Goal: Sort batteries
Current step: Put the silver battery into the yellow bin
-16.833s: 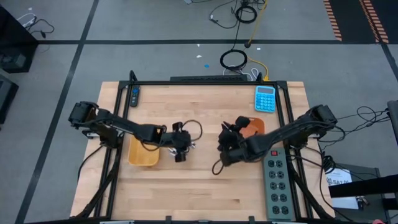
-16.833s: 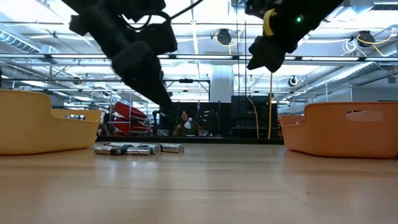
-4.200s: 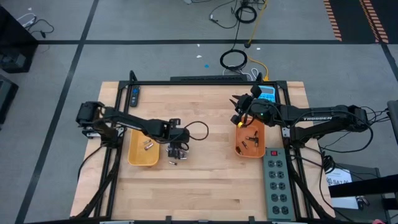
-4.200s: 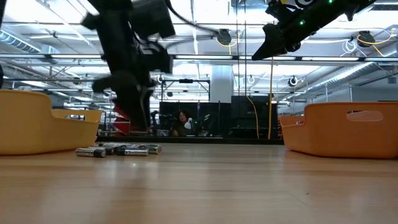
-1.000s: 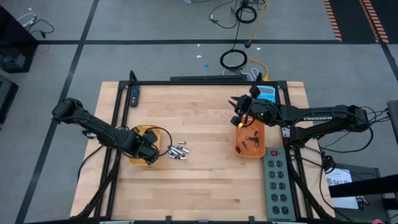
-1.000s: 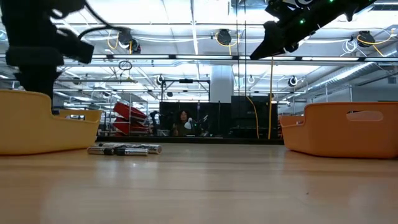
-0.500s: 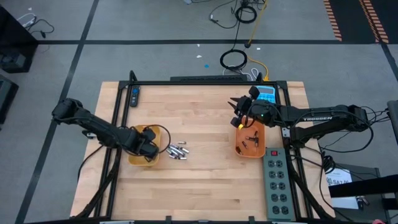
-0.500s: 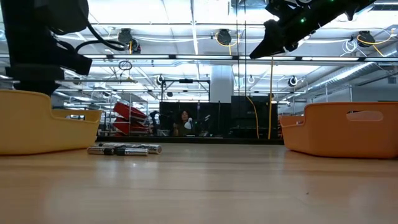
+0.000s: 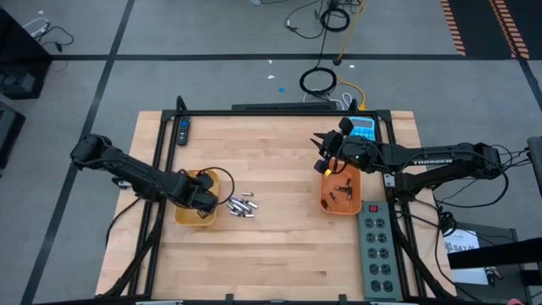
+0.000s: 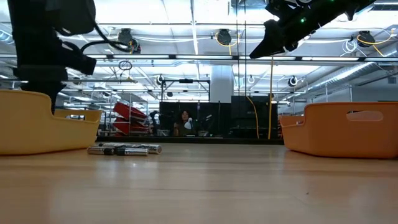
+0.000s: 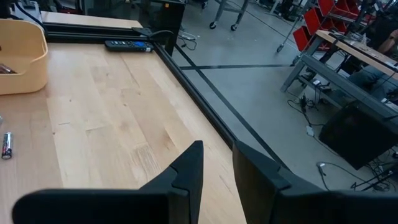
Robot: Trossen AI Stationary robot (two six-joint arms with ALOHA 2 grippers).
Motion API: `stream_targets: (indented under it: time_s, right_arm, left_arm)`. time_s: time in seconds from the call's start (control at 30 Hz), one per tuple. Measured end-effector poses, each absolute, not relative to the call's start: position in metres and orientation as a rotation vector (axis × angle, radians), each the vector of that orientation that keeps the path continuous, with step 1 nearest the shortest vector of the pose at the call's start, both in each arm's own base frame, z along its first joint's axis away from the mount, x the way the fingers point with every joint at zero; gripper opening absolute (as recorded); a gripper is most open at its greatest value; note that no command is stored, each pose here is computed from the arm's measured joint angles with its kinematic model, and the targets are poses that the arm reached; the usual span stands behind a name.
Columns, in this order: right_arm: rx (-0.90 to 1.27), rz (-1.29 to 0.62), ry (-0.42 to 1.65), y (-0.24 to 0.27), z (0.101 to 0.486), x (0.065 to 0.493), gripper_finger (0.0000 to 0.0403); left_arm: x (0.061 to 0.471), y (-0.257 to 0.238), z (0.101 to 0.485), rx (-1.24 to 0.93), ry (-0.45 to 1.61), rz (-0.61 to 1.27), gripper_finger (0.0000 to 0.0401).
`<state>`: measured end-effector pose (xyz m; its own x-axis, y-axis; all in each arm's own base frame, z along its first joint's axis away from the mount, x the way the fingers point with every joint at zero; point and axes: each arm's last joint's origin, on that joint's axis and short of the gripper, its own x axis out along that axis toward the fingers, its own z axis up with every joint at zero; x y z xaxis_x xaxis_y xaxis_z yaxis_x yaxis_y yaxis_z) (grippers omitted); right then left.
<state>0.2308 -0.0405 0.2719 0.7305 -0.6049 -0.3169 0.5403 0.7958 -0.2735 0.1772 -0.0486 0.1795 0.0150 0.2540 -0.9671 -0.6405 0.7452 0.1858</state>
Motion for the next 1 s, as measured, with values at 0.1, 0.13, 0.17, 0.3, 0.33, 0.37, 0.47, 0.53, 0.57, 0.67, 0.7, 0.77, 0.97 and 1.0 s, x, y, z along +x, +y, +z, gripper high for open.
stream_targets:
  time_s: [0.1, 0.13, 0.17, 0.3, 0.33, 0.37, 0.47, 0.53, 0.57, 0.67, 0.7, 0.77, 0.97, 1.0]
  right_arm:
    - [-0.171, -0.633, 0.409, -0.041, 0.272, 0.231, 0.0080]
    - [-0.174, -0.633, 0.410, -0.041, 0.272, 0.231, 0.0080]
    - [-0.175, -0.635, 0.410, -0.041, 0.272, 0.231, 0.0080]
    - [-0.181, -0.635, 0.412, -0.041, 0.272, 0.231, 0.0080]
    - [-0.184, -0.635, 0.411, -0.041, 0.272, 0.231, 0.0080]
    - [-0.186, -0.634, 0.406, -0.041, 0.273, 0.231, 0.0080]
    - [-0.187, -0.632, 0.393, -0.041, 0.274, 0.232, 0.0080]
    - [-0.185, -0.631, 0.386, -0.041, 0.274, 0.232, 0.0080]
    - [-0.185, -0.630, 0.385, -0.041, 0.274, 0.232, 0.0080]
    - [-0.172, -0.631, 0.373, -0.041, 0.275, 0.232, 0.0080]
    - [-0.162, -0.633, 0.364, -0.041, 0.275, 0.233, 0.0080]
    - [-0.151, -0.635, 0.341, -0.041, 0.276, 0.236, 0.0080]
    - [-0.168, -0.628, 0.366, -0.042, 0.265, 0.248, 0.0080]
    - [-0.171, -0.627, 0.375, -0.042, 0.263, 0.249, 0.0080]
  left_arm:
    - [0.183, -0.050, 0.187, -0.306, 1.355, 0.686, 0.0163]
    - [0.186, -0.050, 0.190, -0.289, 1.337, 0.677, 0.0163]
    - [0.189, -0.050, 0.193, -0.272, 1.312, 0.658, 0.0163]
    - [0.205, -0.054, 0.201, -0.183, 1.192, 0.542, 0.0163]
    - [0.208, -0.054, 0.202, -0.148, 1.163, 0.512, 0.0163]
    - [0.213, -0.056, 0.202, -0.110, 1.136, 0.475, 0.0163]
    - [0.224, -0.059, 0.201, -0.008, 1.096, 0.373, 0.0163]
    - [0.231, -0.062, 0.197, 0.018, 1.095, 0.291, 0.0163]
    - [0.235, -0.064, 0.194, 0.023, 1.106, 0.247, 0.0163]
    - [0.244, -0.071, 0.183, -0.010, 1.133, 0.130, 0.0163]
    - [0.248, -0.073, 0.180, -0.027, 1.140, 0.102, 0.0163]
    - [0.255, -0.076, 0.177, -0.042, 1.155, 0.075, 0.0163]
    - [0.272, -0.086, 0.172, -0.005, 1.180, 0.014, 0.0163]
    - [0.273, -0.087, 0.170, -0.005, 1.192, 0.005, 0.0163]
